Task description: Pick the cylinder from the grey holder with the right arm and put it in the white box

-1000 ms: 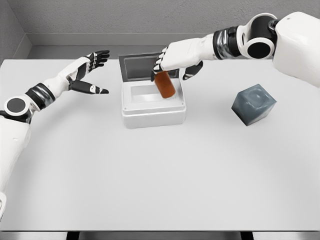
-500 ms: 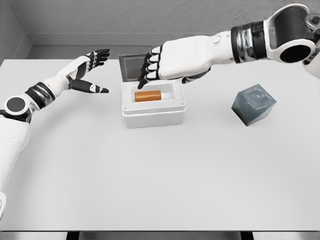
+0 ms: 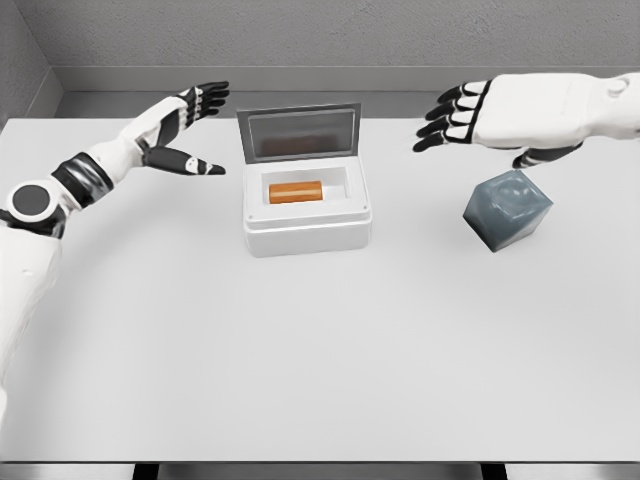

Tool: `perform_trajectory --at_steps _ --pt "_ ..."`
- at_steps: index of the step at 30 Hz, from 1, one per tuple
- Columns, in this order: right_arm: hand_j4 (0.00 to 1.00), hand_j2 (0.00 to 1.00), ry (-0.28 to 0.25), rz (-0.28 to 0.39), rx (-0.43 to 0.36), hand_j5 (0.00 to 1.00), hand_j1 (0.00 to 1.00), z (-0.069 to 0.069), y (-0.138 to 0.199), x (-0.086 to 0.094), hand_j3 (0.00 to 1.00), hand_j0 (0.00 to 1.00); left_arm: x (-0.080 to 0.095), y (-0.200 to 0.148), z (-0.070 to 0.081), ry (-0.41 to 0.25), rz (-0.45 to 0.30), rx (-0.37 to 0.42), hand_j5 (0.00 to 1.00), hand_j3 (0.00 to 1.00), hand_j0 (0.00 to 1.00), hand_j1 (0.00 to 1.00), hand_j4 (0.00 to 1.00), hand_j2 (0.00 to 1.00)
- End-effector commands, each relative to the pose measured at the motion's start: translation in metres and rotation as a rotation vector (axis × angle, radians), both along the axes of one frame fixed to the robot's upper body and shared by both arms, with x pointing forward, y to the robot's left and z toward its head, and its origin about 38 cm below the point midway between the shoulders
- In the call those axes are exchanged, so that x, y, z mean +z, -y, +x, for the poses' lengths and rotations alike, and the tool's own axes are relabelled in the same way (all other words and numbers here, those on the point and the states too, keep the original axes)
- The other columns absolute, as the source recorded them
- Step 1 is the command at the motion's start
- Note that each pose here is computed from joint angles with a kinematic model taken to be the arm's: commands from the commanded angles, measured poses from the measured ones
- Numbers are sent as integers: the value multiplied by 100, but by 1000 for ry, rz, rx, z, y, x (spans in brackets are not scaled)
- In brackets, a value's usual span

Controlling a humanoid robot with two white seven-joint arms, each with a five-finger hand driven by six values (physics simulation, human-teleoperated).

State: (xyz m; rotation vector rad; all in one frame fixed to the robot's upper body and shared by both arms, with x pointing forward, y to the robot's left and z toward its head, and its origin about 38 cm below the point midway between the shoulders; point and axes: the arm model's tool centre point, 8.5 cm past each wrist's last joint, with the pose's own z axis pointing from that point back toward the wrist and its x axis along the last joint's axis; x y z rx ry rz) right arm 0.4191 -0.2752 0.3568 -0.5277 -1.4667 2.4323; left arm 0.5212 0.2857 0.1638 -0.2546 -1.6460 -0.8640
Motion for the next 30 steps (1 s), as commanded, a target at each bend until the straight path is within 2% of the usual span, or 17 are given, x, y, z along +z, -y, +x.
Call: perform_trajectory --at_steps 1,5,9,16,30 --pt "100 100 -2 19 -20 100 100 -1 7 4 100 100 8 6 -3 13 -16 -36 100 100 100 100 100 100" --pt "100 100 -17 37 -32 100 100 -1 11 4 100 100 8 14 -5 14 -19 -59 100 100 100 100 100 100" --pt "100 100 -9 44 -29 100 100 -1 10 9 100 100 11 16 -5 19 -32 -65 100 100 100 100 100 100" --pt "100 100 -14 45 -34 100 100 1 10 7 100 100 17 20 -15 22 -28 -114 100 100 100 100 100 100" --pt "100 100 -21 44 -38 100 100 4 10 4 100 100 23 13 -32 31 -9 -155 100 100 100 100 100 100"
